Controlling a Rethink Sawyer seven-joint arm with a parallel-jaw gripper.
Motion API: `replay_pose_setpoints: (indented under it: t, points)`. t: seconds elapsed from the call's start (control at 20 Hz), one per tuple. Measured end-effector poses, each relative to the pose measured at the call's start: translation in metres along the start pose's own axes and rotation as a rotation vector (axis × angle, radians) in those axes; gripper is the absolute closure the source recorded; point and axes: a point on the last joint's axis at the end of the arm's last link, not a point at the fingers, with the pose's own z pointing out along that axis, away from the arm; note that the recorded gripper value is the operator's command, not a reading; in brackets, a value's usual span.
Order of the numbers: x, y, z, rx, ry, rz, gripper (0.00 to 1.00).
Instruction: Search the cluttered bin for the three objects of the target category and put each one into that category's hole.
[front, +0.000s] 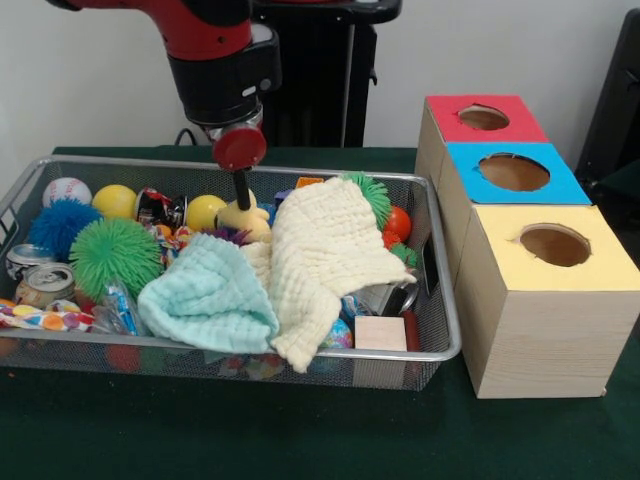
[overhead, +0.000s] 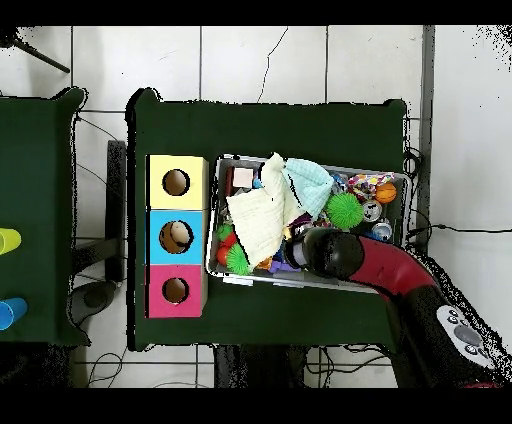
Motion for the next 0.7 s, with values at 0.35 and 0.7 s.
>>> replay_pose_setpoints:
  t: [0.35, 0.7]
  points:
    - [0.022, 0.015, -0.060, 0.052, -0.055, -0.062, 1.00]
    - [0.045, 0.019, -0.119, 0.118, -0.057, -0.084, 1.00]
